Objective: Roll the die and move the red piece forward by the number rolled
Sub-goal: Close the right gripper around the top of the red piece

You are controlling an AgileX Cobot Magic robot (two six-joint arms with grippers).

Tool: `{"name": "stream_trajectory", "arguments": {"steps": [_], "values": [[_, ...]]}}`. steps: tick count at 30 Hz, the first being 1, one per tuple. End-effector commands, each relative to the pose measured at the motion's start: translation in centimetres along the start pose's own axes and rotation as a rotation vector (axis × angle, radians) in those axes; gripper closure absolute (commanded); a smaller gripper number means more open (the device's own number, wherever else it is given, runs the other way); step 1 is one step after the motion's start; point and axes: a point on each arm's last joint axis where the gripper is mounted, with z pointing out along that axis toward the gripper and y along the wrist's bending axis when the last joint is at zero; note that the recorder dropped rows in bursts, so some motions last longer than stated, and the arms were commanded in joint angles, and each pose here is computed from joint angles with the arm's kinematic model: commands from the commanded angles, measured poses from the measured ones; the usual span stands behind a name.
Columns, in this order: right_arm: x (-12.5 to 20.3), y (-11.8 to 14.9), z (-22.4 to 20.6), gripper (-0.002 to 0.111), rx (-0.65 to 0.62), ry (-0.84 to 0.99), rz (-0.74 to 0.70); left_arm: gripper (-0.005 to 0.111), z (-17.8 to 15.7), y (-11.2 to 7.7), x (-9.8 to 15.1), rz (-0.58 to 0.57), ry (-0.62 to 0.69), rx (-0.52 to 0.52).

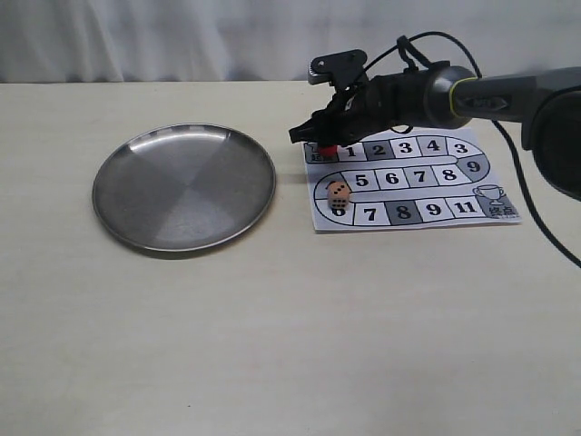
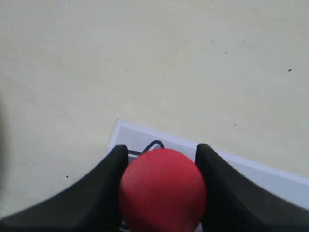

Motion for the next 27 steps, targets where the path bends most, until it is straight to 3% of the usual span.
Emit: {"name": "stream_trajectory", "arguments": {"steps": [1,20,27], "values": [[-0.3,-0.3,-0.1,0.104,0.005,-0.016,0.000,0.107,0.0,0.0,0.0,-0.007,-0.008,0.002],[0.5,-0.2,0.0,0.104,0.000,0.060,0.009,0.107,0.0,0.0,0.0,-0.007,-0.008,0.002],[-3.1,-0.8,-4.2,0.104,0.014,-0.010,-0.008,0.107,0.0,0.0,0.0,-0.007,-0.008,0.002]]}}
